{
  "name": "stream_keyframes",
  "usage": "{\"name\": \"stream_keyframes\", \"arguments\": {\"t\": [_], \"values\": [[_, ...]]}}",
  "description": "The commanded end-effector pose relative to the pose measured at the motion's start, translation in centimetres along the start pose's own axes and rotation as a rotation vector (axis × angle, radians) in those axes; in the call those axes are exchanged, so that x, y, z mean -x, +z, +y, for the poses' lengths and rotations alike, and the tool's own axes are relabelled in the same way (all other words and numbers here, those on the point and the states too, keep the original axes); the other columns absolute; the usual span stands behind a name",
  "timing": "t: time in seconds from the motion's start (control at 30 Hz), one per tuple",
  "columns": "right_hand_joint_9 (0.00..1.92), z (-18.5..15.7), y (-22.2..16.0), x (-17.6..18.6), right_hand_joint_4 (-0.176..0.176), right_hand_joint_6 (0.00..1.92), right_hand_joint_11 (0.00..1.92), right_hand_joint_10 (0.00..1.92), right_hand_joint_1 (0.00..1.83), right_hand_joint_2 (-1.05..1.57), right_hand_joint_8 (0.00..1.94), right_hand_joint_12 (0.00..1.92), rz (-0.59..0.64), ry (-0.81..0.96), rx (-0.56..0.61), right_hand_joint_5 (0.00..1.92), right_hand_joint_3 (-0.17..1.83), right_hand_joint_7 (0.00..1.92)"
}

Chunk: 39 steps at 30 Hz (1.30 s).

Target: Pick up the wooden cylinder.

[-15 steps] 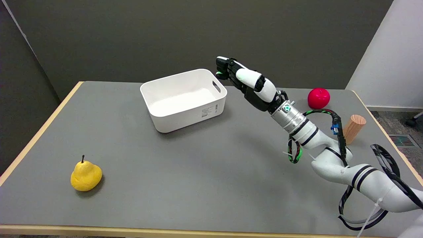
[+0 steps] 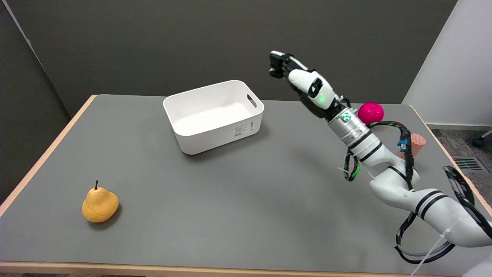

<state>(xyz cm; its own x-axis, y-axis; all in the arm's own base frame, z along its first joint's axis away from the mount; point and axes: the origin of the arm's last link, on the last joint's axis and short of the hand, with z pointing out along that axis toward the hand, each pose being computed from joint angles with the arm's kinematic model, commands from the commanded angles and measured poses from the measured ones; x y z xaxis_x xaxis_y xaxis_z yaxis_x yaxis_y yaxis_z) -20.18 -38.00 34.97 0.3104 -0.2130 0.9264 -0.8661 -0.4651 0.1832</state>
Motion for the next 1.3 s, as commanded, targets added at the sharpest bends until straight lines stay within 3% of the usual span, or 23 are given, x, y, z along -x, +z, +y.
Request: {"name": "stream_keyframes", "arguments": {"t": [0.03, 0.17, 0.27, 0.4, 0.53, 0.67, 0.77, 0.83, 1.0, 1.1, 1.17, 1.27, 1.3], "values": [[0.08, -2.6, -2.7, -6.8, -0.091, 0.37, 0.00, 0.62, 0.26, 0.68, 0.31, 0.93, 0.241, -0.149, -0.045, 0.09, 0.99, 0.12], [0.16, -3.8, -4.6, -9.1, -0.060, 0.40, 0.00, 0.71, 0.18, 0.71, 0.33, 1.05, 0.339, -0.254, -0.081, 0.15, 0.97, 0.22], [0.19, -4.8, -6.2, -11.3, -0.056, 0.41, 0.01, 0.73, 0.18, 0.72, 0.34, 1.08, 0.434, -0.313, -0.100, 0.17, 0.97, 0.25], [0.19, -5.7, -8.2, -14.1, -0.072, 0.42, 0.01, 0.73, 0.19, 0.72, 0.35, 1.07, 0.522, -0.391, -0.090, 0.18, 0.97, 0.27], [0.14, -6.2, -9.6, -16.2, -0.116, 0.44, 0.00, 0.67, 0.20, 0.72, 0.35, 1.04, 0.547, -0.440, -0.063, 0.17, 0.97, 0.24], [0.08, -6.4, -10.7, -17.5, -0.144, 0.39, 0.00, 0.57, 0.17, 0.79, 0.28, 0.86, 0.565, -0.473, -0.045, 0.15, 0.88, 0.17], [0.04, -6.2, -11.6, -18.4, -0.158, 0.38, 0.00, 0.49, 0.16, 0.78, 0.26, 0.77, 0.596, -0.479, -0.031, 0.11, 0.97, 0.12], [0.02, -6.0, -12.3, -19.0, -0.163, 0.35, 0.00, 0.49, 0.16, 0.88, 0.25, 0.66, 0.619, -0.482, -0.019, 0.11, 0.80, 0.10], [0.02, -5.8, -13.9, -20.1, -0.168, 0.35, 0.00, 0.45, 0.14, 0.84, 0.24, 0.60, 0.669, -0.493, 0.005, 0.10, 0.88, 0.09], [0.03, -5.7, -14.7, -20.8, -0.171, 0.35, 0.00, 0.46, 0.15, 0.85, 0.25, 0.62, 0.694, -0.504, 0.022, 0.09, 0.86, 0.08], [0.03, -5.5, -15.2, -21.1, -0.174, 0.36, 0.00, 0.45, 0.17, 0.81, 0.24, 0.70, 0.705, -0.508, 0.037, 0.09, 0.96, 0.09], [0.03, -5.2, -16.1, -21.7, -0.176, 0.35, 0.00, 0.47, 0.16, 0.86, 0.25, 0.67, 0.726, -0.512, 0.063, 0.09, 0.86, 0.09], [0.03, -5.1, -16.3, -21.7, -0.176, 0.36, 0.00, 0.46, 0.17, 0.82, 0.25, 0.71, 0.730, -0.511, 0.068, 0.09, 0.94, 0.10]]}}
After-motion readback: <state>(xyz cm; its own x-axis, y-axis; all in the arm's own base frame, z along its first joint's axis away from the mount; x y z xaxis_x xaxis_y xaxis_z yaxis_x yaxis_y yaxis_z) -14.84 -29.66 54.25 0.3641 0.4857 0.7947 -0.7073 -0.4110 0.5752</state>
